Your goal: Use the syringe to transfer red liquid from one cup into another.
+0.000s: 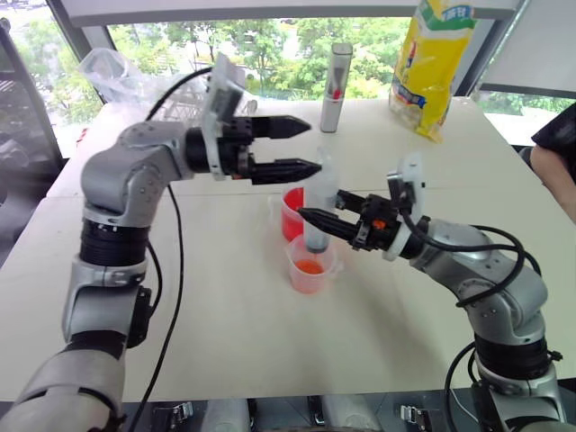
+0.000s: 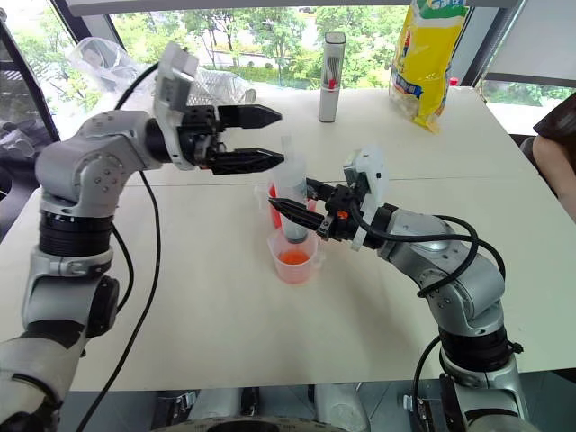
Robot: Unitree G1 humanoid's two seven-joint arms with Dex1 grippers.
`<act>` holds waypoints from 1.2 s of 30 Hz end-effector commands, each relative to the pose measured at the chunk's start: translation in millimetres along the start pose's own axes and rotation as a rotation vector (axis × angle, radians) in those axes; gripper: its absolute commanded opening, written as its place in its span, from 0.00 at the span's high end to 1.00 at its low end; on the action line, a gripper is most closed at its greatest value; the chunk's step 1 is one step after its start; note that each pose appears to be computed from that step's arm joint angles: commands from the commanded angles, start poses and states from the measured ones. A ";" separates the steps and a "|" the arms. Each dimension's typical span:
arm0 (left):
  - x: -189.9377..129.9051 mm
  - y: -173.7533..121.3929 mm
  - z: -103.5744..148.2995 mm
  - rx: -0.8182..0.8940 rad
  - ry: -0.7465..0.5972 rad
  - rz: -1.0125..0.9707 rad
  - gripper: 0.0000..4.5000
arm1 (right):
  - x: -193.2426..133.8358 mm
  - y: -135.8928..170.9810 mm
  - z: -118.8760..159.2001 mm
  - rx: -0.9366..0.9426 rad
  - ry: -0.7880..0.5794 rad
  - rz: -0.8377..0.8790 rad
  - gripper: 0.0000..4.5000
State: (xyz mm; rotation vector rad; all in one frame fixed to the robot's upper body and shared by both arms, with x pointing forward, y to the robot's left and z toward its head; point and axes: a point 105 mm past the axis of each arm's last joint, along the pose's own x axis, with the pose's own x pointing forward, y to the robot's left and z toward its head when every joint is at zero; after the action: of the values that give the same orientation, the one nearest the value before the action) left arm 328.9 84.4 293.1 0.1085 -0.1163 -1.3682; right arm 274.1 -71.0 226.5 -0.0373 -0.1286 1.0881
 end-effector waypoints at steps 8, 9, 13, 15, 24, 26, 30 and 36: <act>-67.6 0.7 -7.9 -0.010 0.046 0.207 0.01 | -3.2 -1.2 29.2 -0.042 -0.086 0.011 0.67; -65.7 -2.6 -11.8 -0.010 0.053 0.204 0.01 | -3.0 -2.3 32.0 -0.037 -0.088 0.012 0.67; -58.8 -8.5 -20.5 -0.004 0.053 0.211 0.01 | -0.9 -16.9 47.7 -0.068 0.006 -0.025 0.67; -56.4 -10.6 -25.0 0.002 0.057 0.214 0.01 | -2.0 -34.9 60.2 -0.047 0.060 -0.085 0.67; -51.9 -23.5 -44.9 -0.004 0.043 0.219 0.01 | -25.5 -120.3 72.3 0.230 0.420 -0.384 0.67; -52.5 -26.7 -47.7 -0.006 0.042 0.222 0.01 | -32.3 -131.2 56.1 0.289 0.519 -0.432 0.67; -55.3 -31.2 -50.8 -0.002 0.049 0.238 0.01 | -49.4 -143.0 4.6 0.408 0.739 -0.502 0.67; -62.2 -35.4 -52.4 0.008 0.080 0.257 0.01 | -67.6 -141.4 -61.1 0.500 0.957 -0.541 0.67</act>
State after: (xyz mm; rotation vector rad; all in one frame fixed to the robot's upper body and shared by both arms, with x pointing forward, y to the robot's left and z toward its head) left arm 295.8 137.6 219.4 0.1166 -0.0041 -1.1033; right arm 372.0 -194.4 161.4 -0.0502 0.9772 0.4487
